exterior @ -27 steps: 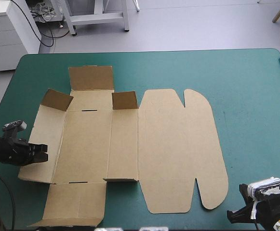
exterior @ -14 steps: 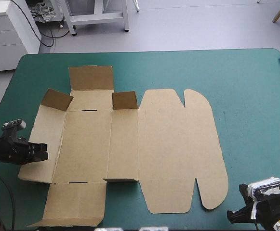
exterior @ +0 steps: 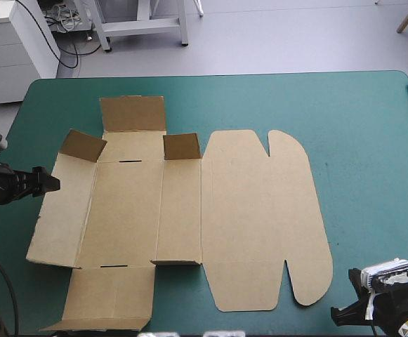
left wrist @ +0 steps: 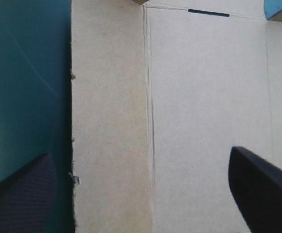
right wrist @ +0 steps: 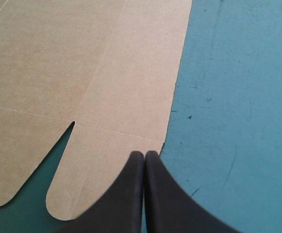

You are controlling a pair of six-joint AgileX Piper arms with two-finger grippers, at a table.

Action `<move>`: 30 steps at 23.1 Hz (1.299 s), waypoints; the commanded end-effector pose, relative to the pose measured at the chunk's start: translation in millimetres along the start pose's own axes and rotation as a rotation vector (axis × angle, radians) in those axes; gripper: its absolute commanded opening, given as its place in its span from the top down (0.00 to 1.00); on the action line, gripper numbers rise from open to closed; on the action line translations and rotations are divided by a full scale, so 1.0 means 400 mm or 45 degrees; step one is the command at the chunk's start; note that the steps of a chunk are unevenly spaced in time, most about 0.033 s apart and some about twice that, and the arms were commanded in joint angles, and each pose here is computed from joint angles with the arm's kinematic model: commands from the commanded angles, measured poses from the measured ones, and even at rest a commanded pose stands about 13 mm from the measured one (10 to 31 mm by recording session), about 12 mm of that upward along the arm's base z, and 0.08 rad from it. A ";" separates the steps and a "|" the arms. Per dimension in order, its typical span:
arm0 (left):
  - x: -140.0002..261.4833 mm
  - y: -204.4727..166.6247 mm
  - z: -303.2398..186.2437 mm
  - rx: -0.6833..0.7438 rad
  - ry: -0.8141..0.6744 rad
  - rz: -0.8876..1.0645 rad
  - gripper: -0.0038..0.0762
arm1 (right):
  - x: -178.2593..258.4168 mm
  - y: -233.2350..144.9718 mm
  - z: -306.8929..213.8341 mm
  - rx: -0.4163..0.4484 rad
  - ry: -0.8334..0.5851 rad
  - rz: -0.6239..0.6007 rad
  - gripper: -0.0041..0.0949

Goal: Fold the box

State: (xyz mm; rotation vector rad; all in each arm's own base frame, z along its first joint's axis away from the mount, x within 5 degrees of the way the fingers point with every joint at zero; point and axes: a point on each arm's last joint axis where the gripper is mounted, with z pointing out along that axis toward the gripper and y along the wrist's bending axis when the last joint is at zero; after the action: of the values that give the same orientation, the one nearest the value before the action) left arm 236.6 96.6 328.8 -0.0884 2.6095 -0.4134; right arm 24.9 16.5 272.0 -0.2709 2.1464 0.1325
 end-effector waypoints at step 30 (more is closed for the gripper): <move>0.134 0.143 0.075 0.124 0.158 -0.215 0.10 | -0.027 -0.002 -0.009 0.012 -0.090 -0.002 0.98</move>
State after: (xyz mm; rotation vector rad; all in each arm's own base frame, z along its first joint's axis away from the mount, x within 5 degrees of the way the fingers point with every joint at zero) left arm 207.6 144.0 255.6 -0.2992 2.7359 -0.5386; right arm 24.9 16.5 272.0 -0.2709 2.1464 0.1325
